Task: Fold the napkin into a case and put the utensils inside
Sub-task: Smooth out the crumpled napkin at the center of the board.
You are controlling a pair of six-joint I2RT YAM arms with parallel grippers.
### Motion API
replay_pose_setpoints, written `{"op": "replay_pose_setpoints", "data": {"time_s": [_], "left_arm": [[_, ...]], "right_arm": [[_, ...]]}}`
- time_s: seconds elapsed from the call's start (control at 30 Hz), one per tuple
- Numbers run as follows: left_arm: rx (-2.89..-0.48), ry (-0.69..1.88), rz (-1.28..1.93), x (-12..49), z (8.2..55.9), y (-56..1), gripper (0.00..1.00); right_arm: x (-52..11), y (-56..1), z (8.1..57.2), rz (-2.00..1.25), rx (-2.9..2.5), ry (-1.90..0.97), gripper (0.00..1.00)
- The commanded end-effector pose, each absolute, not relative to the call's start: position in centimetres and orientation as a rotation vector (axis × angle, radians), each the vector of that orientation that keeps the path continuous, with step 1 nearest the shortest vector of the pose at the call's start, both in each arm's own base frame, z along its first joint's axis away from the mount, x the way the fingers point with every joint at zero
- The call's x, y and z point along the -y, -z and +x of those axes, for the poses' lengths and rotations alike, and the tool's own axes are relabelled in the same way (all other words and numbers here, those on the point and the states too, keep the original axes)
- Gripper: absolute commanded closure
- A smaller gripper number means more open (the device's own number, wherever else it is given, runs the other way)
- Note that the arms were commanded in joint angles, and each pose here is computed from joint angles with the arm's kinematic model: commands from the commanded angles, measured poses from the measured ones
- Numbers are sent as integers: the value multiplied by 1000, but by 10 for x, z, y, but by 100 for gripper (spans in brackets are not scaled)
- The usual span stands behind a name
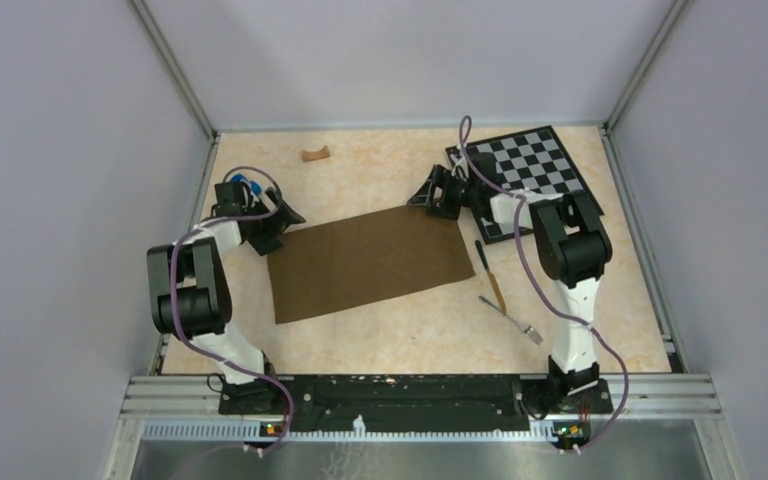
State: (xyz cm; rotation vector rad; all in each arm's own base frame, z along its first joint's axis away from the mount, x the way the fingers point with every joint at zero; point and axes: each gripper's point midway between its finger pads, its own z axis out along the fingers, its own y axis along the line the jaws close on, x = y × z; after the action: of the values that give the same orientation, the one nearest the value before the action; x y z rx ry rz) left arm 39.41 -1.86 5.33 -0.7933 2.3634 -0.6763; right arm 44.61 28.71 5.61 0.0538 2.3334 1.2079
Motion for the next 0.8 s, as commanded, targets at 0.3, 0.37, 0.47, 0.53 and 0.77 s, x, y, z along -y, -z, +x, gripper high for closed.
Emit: {"op": "replay_pose_setpoints", "data": {"time_s": [0.3, 0.37, 0.47, 0.53, 0.77], "left_arm": [[-2297, 700, -575, 19, 409, -116, 1], [-2307, 684, -591, 16, 413, -109, 1], [-2358, 617, -642, 6, 414, -84, 1], [-2401, 567, -688, -4, 410, -64, 1], [-2482, 424, -750, -36, 401, -31, 1]], "right_arm": [[-329, -121, 436, -124, -2213, -1273, 20], [-336, -113, 438, -115, -2220, -1321, 20], [-338, -102, 446, -99, -2229, -1331, 20], [-332, -93, 452, -77, -2233, -1328, 20], [-282, -60, 472, 12, -2273, -1187, 20]]}}
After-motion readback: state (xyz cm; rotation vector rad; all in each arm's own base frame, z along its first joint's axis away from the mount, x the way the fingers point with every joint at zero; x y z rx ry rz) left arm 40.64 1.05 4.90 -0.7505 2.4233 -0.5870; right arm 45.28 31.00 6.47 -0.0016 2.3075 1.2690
